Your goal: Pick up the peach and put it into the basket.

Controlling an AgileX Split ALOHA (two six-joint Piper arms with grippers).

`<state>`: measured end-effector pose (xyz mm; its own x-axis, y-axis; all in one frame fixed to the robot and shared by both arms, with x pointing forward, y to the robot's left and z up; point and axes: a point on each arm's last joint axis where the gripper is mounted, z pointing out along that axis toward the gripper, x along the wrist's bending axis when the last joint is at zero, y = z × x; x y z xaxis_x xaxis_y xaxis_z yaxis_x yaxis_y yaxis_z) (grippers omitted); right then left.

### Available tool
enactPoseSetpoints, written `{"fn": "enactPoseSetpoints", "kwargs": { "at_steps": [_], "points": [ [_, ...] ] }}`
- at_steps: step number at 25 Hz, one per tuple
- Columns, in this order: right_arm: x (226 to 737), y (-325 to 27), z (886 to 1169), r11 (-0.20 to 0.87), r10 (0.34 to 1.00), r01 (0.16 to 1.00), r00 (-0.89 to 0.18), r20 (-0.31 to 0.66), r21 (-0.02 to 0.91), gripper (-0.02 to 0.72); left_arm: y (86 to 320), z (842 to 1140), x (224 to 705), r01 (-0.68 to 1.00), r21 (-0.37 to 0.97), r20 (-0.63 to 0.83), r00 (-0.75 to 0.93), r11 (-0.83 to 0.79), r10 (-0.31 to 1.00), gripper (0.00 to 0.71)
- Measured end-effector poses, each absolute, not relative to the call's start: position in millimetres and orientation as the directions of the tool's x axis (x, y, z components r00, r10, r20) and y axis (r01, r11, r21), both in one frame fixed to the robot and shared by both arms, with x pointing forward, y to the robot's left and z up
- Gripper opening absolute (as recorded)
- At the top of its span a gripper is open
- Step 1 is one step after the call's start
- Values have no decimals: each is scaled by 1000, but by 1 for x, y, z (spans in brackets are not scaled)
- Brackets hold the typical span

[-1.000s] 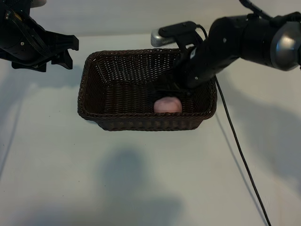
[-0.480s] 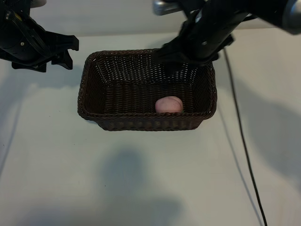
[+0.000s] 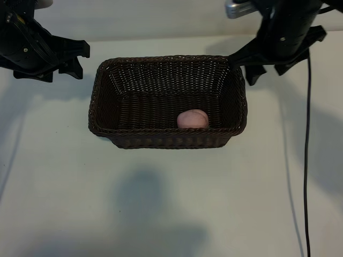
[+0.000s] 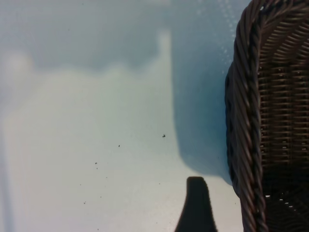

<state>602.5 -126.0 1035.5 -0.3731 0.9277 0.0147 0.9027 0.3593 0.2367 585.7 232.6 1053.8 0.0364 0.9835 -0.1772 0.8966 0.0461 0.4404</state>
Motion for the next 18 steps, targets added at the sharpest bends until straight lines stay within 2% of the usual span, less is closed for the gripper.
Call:
{"fn": "enactPoseSetpoints", "kwargs": {
  "at_steps": [6,18],
  "points": [
    [609,-141,1035,322,943,917,-333,8,234,564,233,1054,586,897,440,-177,36,46,983,529],
    [609,-140,1036,315,944,919,-330,25,236,563,233,1054,586,897,440,-177,36,46,984,529]
  ]
}}
